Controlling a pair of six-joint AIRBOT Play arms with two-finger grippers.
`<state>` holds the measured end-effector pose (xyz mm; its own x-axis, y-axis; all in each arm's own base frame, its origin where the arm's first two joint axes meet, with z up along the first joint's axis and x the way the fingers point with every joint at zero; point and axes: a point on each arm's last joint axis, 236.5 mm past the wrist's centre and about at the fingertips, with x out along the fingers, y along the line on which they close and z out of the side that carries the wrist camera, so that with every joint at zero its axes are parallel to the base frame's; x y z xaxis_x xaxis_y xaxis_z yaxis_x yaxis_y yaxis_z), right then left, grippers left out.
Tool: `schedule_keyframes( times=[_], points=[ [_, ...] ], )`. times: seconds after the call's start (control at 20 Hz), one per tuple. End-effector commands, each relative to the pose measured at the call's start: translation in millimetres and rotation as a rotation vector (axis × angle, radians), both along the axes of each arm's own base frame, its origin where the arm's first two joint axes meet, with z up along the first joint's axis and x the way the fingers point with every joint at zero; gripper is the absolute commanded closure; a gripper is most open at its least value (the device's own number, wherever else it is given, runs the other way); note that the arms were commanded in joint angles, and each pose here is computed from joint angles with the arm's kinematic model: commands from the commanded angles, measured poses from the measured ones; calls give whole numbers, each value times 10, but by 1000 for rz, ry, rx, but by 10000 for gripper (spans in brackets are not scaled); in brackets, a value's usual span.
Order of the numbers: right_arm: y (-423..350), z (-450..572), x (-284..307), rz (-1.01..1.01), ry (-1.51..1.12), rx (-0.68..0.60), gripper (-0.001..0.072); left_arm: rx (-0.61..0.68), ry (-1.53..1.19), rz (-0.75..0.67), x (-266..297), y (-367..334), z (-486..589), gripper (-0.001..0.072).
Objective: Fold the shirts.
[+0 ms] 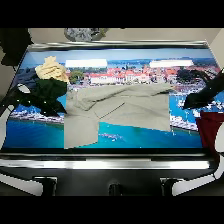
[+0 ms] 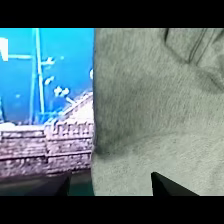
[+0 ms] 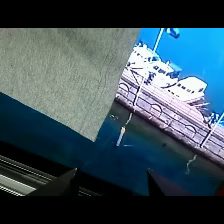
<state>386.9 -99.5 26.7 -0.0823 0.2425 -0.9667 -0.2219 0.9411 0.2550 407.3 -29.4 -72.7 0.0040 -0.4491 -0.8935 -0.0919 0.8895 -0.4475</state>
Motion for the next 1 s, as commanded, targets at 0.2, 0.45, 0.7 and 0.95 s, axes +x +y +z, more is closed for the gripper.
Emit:
schedule_keyframes(
  times=[0.2, 0.45, 0.7, 0.95],
  points=[
    [1, -180, -190, 2, 82, 5, 212, -27, -5, 3, 77, -132, -264, 198],
    [93, -500, -417, -49, 96, 1, 141, -37, -10, -6, 84, -204, -248, 667],
    [532, -1032, -789, -121, 100, 115, 88, -43, -18, -40, 41, -219, -158, 672],
    [717, -1310, -576, -234, -14, 179, 105, -54, -55, -65, 47, -250, -3, 671]
  ],
)
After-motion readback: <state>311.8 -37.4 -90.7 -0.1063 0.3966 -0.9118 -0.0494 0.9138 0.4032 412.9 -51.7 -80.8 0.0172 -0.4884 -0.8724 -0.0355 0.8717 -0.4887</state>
